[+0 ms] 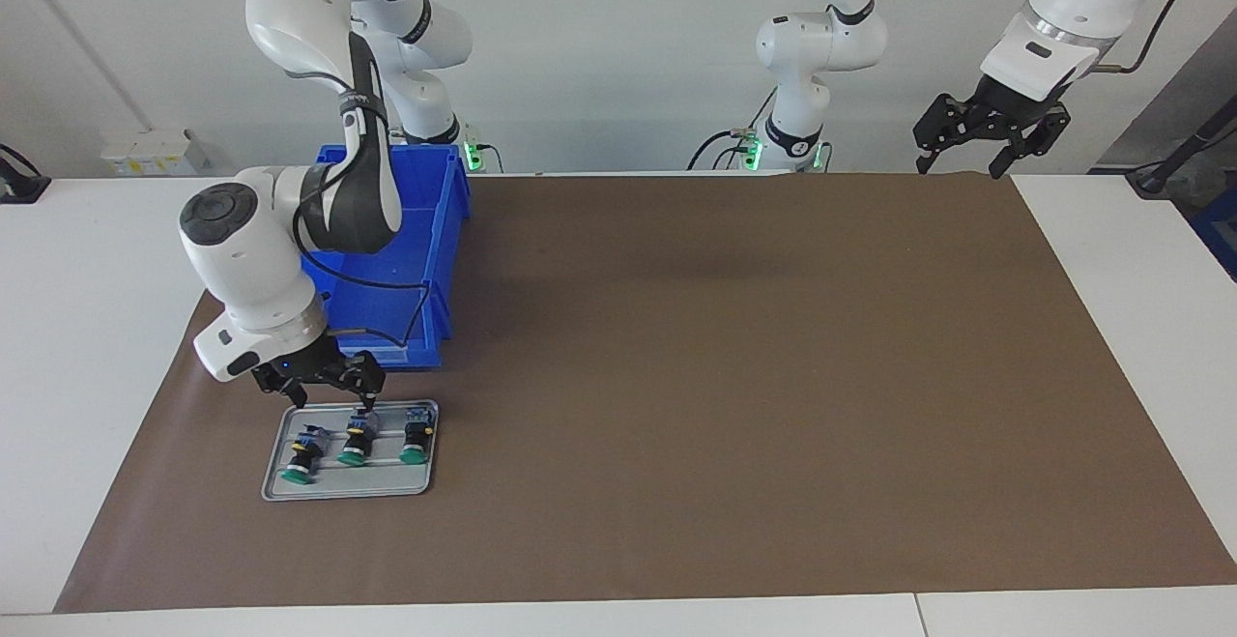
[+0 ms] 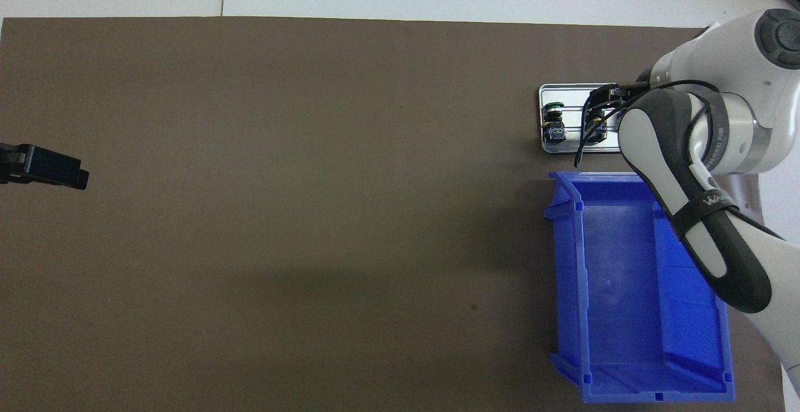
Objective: Place and press button with both arms
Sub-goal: 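Reach the right gripper into the metal tray and grasp a button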
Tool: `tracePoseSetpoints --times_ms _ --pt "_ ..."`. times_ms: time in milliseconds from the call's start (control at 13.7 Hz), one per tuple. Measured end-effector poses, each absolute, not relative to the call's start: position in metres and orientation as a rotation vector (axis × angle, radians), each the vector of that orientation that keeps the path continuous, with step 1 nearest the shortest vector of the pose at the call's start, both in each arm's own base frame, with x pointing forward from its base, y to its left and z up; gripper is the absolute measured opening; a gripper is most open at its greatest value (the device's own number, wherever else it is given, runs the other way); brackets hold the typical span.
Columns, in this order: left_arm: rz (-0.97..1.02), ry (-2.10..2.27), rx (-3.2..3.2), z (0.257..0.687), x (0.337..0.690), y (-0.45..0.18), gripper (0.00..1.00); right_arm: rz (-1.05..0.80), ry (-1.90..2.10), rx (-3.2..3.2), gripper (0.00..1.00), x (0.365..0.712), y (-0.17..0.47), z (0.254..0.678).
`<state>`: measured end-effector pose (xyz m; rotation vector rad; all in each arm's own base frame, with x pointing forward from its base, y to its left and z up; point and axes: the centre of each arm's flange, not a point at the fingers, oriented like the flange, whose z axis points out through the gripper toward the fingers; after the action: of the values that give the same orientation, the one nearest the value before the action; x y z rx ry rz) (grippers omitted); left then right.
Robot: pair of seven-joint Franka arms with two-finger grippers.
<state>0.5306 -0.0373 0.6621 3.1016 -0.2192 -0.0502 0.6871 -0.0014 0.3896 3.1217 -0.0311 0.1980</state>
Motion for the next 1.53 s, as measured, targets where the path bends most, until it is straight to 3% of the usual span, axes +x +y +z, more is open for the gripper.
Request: tracePoseSetpoints --times_ms 511,877,1169,1534 --pt "-0.050 -0.219 3.102 0.662 0.531 -0.037 1.00 0.200 0.059 3.111 1.00 0.685 -0.004 0.314" --pt "-0.050 -0.219 3.102 0.662 0.531 -0.037 1.00 0.169 0.064 3.112 1.00 0.680 -0.008 0.303" --pt "-0.050 -0.219 3.102 0.662 0.531 -0.037 1.00 0.145 0.060 3.114 0.90 0.676 -0.010 0.296" --pt "-0.050 -0.219 3.102 0.662 0.531 -0.037 1.00 0.179 0.049 3.119 0.33 0.679 -0.009 0.302"
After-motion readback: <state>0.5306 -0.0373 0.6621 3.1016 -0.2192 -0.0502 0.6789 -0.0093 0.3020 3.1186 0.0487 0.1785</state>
